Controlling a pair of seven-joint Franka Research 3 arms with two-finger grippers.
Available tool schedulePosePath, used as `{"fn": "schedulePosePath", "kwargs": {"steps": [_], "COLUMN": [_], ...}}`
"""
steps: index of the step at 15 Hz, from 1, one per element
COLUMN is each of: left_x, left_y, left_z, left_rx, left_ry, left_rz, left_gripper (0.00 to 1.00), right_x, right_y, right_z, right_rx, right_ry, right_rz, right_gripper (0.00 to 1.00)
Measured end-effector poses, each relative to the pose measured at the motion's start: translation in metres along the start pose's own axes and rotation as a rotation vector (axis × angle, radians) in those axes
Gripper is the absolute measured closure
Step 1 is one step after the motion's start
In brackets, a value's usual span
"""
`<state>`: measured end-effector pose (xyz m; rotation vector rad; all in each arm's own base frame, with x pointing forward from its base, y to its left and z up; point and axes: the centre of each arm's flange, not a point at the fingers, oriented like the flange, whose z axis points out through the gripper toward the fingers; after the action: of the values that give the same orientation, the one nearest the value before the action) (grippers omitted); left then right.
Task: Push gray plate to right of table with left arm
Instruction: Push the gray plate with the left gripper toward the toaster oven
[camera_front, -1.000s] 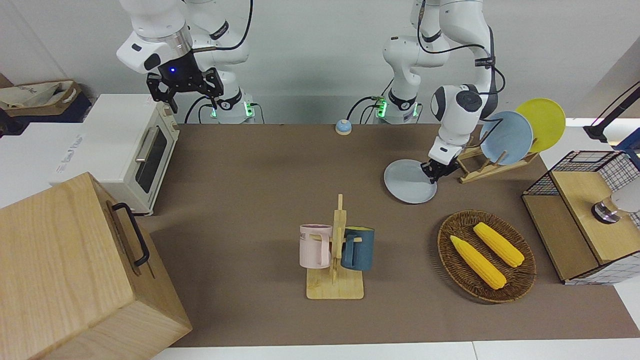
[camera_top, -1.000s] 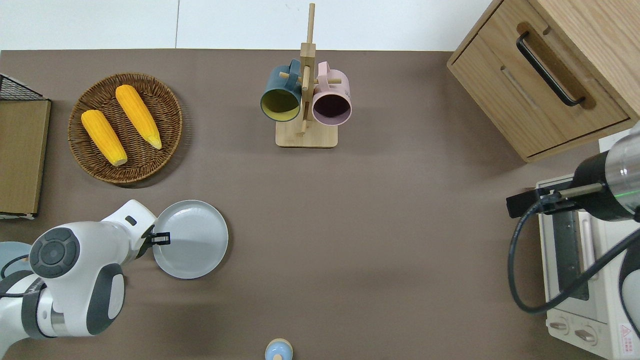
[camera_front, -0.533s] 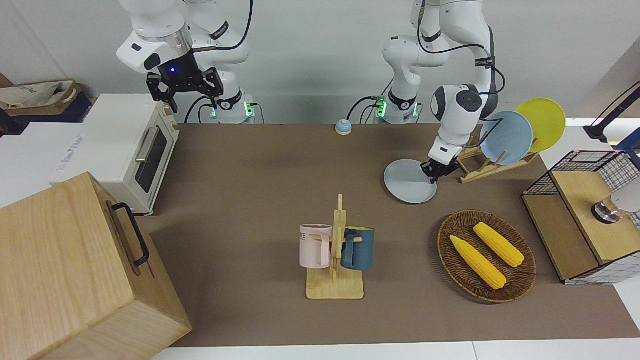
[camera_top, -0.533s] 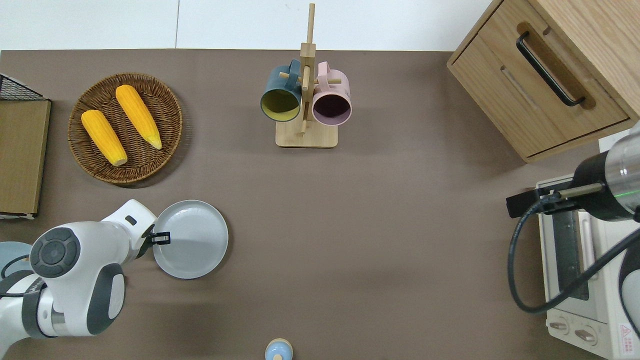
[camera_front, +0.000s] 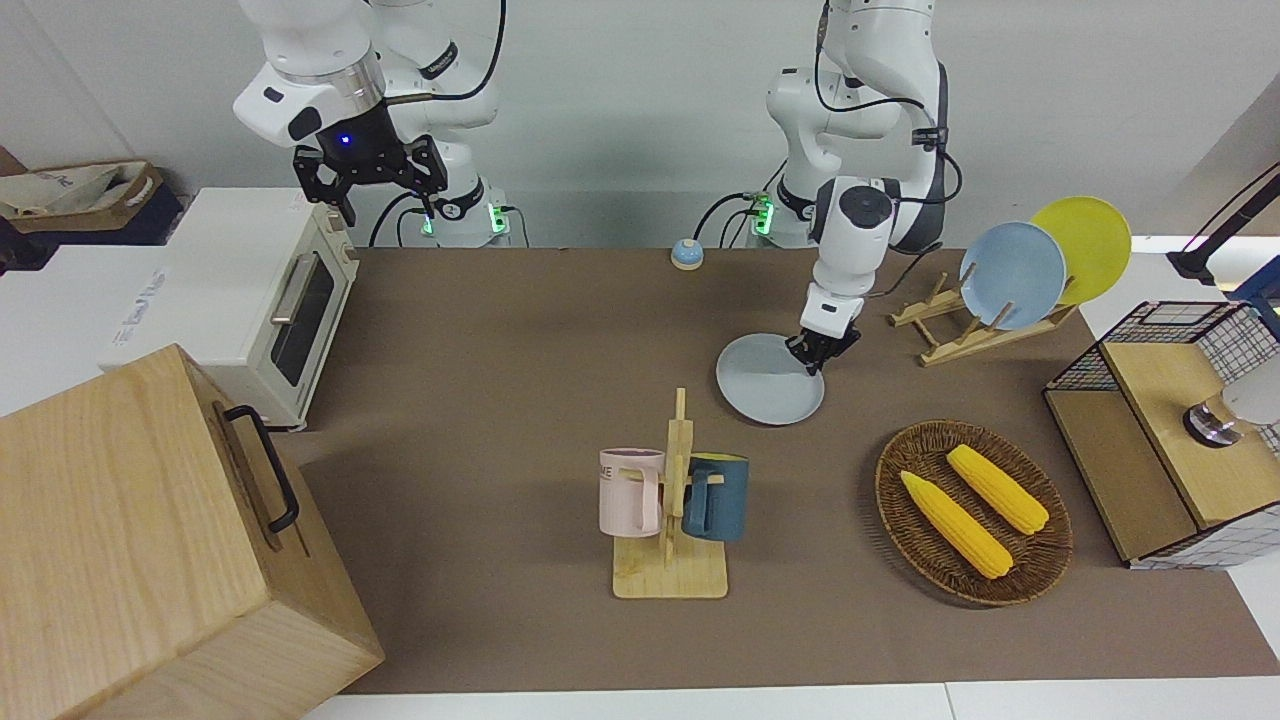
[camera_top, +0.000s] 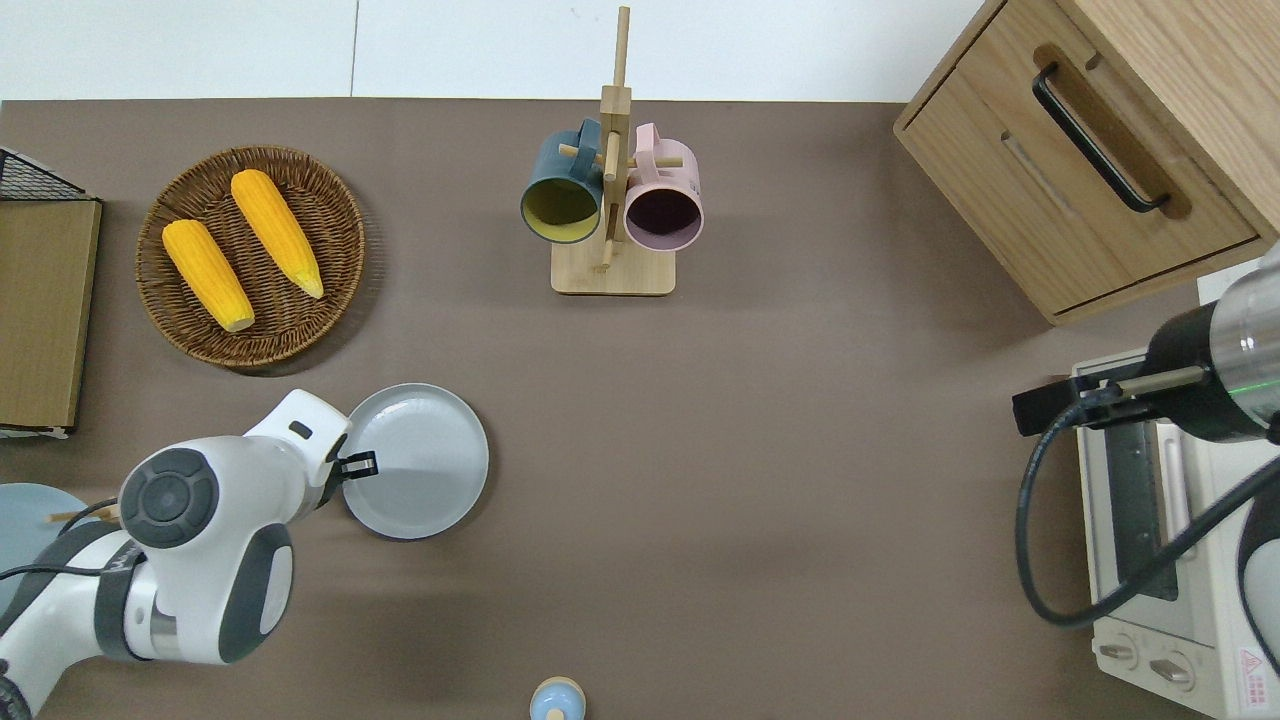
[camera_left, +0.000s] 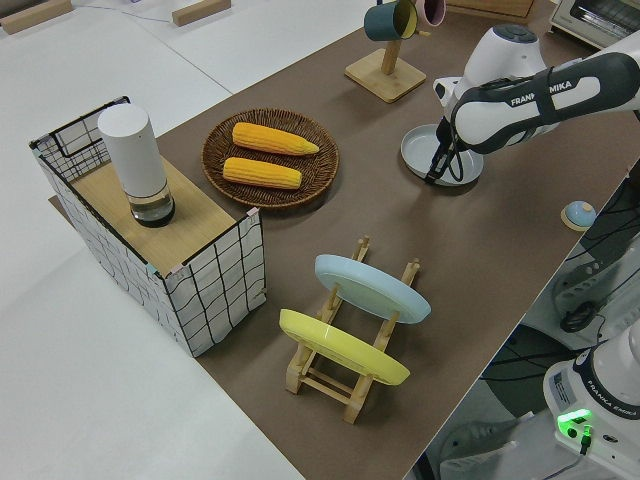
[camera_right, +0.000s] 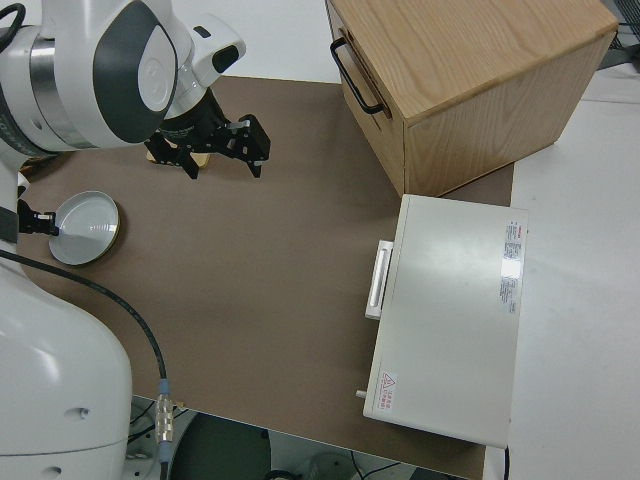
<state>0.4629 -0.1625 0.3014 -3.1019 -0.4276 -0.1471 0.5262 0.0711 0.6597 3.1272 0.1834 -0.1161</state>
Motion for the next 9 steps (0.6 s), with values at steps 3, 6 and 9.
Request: {"fn": "schedulePosePath", "kwargs": {"steps": [3, 6, 9], "left_x": [-0.022, -0.044, -0.057], "left_y": [0.040, 0.078, 0.107], "left_z": [-0.001, -0.001, -0.003], "left_rx": [-0.007, 0.002, 0.011], "left_ry": [0.003, 0.012, 0.012], "left_rz": [-0.040, -0.064, -0.090], "left_gripper": [0.96, 0.96, 0.96], "right_x": [0.000, 0.000, 0.000], "right_y": [0.000, 0.000, 0.000], "right_z": [0.000, 0.000, 0.000], "right_rx": [0.000, 0.000, 0.000], "right_ry": [0.000, 0.000, 0.000], "right_rz": [0.000, 0.000, 0.000], "right_gripper": [0.01, 0.01, 0.01]}}
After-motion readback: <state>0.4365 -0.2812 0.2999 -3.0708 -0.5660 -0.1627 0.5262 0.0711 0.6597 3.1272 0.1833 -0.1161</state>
